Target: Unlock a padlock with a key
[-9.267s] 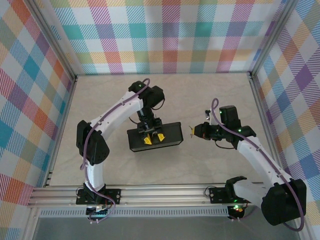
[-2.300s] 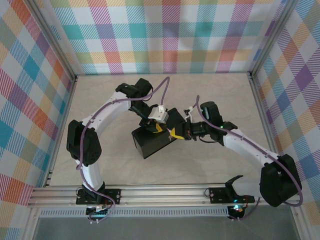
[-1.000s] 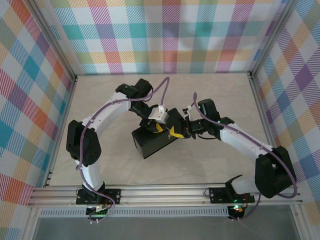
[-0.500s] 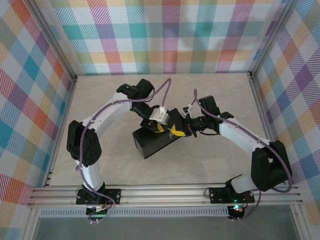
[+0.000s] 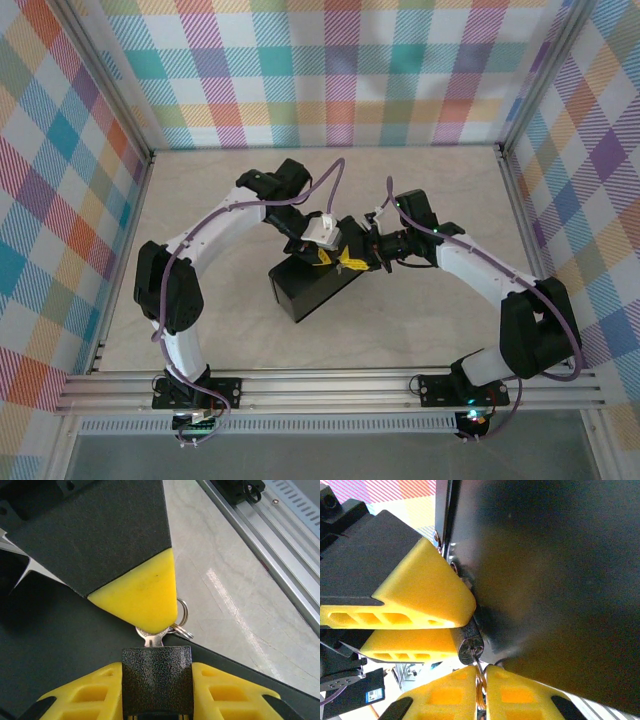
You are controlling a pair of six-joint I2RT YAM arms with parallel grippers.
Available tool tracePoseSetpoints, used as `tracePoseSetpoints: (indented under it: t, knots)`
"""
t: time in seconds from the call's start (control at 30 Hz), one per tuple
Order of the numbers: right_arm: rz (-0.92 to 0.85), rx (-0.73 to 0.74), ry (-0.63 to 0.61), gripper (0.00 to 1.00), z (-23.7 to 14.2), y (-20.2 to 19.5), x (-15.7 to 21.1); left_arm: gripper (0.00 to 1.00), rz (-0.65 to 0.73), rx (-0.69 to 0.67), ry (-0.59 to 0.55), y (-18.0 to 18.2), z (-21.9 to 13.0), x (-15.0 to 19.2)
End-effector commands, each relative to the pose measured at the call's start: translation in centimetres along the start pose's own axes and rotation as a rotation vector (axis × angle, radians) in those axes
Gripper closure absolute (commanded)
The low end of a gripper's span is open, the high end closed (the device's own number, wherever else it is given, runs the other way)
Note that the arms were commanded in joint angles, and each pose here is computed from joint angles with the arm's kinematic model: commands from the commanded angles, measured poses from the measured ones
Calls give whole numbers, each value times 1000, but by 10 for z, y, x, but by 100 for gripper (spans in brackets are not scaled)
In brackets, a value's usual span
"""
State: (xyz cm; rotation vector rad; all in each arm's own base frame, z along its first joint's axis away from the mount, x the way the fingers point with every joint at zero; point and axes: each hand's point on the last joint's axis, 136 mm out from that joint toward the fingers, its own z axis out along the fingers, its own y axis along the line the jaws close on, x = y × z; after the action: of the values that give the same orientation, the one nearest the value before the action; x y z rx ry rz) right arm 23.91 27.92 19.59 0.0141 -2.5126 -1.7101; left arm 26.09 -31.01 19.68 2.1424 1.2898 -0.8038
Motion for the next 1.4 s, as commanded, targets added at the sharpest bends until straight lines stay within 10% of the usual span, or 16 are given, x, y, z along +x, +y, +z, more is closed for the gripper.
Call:
tracePoseSetpoints:
  t: [0.0,0.7,1.17,1.37]
  knots:
    - [-135,-55,-4,87,14,30,-6,75,5,55,-74,-10,20,-10]
    - [-299,188,-169,61,-56,-6,-3,77,-104,19,-28,1,19,19]
    - [-1165,333,-400,61,-49,3,1,77,-128,25,-53,2,18,16]
    - [-1273,465,-555,61,-52,-9,-31,77,-132,31,-58,2,17,13]
